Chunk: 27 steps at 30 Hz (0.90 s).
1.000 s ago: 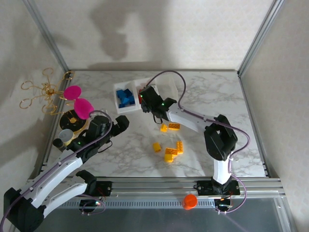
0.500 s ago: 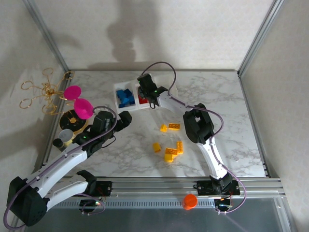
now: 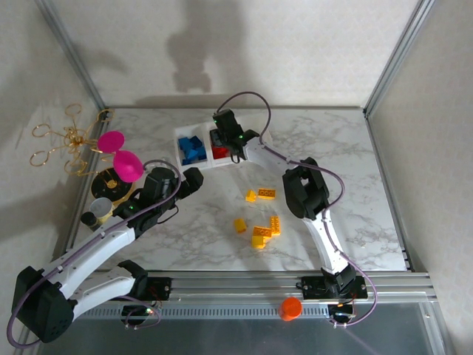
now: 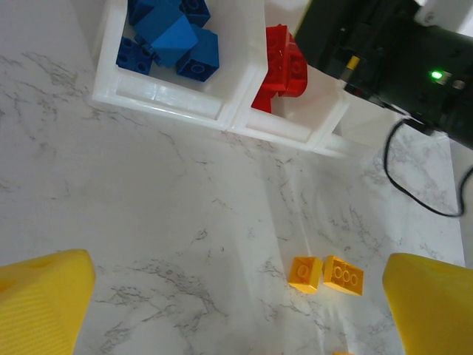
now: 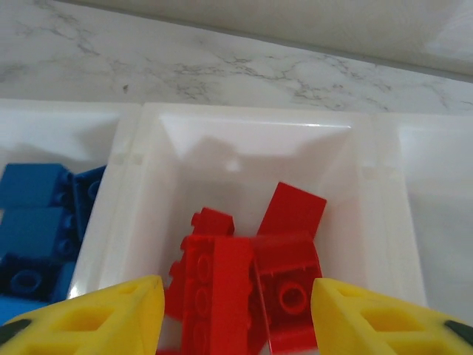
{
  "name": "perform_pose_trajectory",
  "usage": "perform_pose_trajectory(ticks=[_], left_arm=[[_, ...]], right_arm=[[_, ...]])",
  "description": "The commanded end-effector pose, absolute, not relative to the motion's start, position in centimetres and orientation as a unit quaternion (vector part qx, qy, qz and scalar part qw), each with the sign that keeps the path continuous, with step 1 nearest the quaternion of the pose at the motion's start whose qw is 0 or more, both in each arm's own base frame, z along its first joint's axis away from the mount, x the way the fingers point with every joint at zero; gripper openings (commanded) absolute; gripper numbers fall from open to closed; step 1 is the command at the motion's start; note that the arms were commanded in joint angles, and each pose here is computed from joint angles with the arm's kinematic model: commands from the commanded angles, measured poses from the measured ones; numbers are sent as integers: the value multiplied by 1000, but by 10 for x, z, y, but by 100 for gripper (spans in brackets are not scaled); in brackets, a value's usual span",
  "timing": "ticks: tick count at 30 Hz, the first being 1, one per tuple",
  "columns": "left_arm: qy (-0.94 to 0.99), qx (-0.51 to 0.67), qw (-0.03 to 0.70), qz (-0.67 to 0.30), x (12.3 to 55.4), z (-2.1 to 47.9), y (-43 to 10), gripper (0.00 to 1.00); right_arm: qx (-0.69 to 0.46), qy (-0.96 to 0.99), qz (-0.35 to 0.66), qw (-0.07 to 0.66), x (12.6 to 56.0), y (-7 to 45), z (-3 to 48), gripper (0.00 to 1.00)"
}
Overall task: Sort the legos into containers by color
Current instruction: Place the lego in the container, then pick up the lego from the center of the table.
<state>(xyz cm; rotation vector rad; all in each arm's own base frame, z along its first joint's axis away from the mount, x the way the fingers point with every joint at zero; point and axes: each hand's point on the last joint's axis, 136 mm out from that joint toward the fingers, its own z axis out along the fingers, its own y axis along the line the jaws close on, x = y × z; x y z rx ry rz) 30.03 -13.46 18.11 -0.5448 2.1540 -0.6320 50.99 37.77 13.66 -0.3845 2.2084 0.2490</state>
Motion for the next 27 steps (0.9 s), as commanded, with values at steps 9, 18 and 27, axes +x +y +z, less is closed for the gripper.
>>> perform_pose_trajectory(ticks=[9,18,27], left_arm=[[850,-187,406,-280,287,192,-146,100],[850,-188,389,-301,267,176,-156,100],[853,-201,382,-294,258,163,-151,100]], right_arm=[[-147,896,145,394,420,328,182,63],[-185,926,141,297,347,290,112,66],[-228,929,124,264,338,298,65,70]])
